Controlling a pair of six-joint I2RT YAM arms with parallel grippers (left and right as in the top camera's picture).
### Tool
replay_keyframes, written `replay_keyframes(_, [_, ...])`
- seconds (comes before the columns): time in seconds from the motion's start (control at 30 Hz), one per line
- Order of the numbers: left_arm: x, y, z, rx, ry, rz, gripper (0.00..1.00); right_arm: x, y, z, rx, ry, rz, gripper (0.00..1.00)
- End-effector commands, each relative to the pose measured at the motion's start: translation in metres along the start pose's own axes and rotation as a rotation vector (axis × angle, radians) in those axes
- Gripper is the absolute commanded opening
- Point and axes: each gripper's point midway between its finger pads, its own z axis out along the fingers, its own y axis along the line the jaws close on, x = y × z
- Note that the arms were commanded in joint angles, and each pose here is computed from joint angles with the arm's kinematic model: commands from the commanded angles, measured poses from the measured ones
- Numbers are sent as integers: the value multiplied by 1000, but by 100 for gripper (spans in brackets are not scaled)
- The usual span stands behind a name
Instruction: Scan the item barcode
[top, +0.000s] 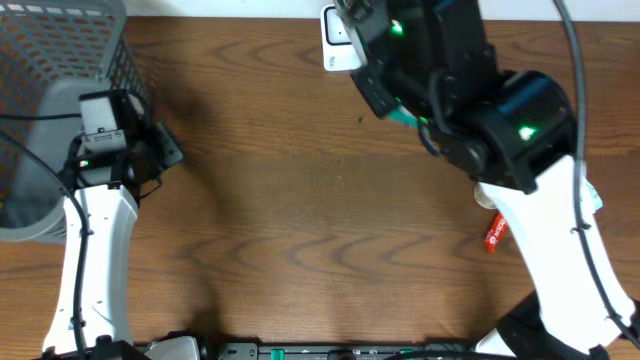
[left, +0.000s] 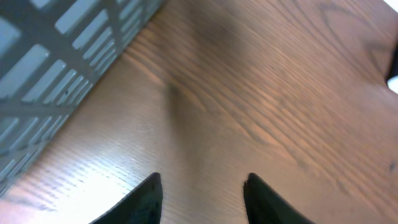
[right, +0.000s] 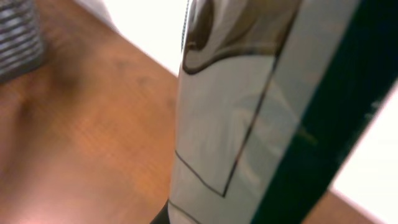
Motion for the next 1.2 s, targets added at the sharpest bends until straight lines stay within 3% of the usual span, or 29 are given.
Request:
replay_keyframes(0.0, [-3,6,-5,-18,-20,-30,54,-17,-4,0,81,-43,-116,1])
replay_keyframes(0.2, [10,-2,-6,30,42,-27,55,-27,7,-3,62,-80,-157,1])
replay_keyframes(0.33, [9,-31,-10,183,39,116,32,-18,9,-3,55,-43,-243,1])
replay_keyframes(0.37, [1,-31,-13,171,7,120,25,-16,9,-2,52,-36,-245,1])
replay_keyframes(0.47, [-31,-24,-21,98,-130,129,19,-10,11,0,46,-15,-252,1])
replay_keyframes(0.63, [-81,-3,-24,-65,-343,119,19,-7,11,0,42,-1,-257,1])
replay_keyframes(0.8, [-107,-17,-23,-21,-444,150,19,-13,9,0,52,-24,-243,1])
replay_keyframes(0.93, [-98,-38,-18,99,-401,178,19,-19,6,2,54,-50,-229,1])
replay_keyframes(0.97, [-94,-43,-17,129,-384,186,21,-19,8,3,45,-49,-229,1])
replay_keyframes(1.03, [-86,-50,-14,167,-349,197,35,-17,10,9,37,-40,-235,1])
replay_keyframes(1.13, [-80,-49,-10,161,-326,197,39,-12,17,27,29,-7,-312,1])
replay_keyframes(1.17, [-79,-48,-8,159,-320,196,50,-10,19,38,34,6,-356,1])
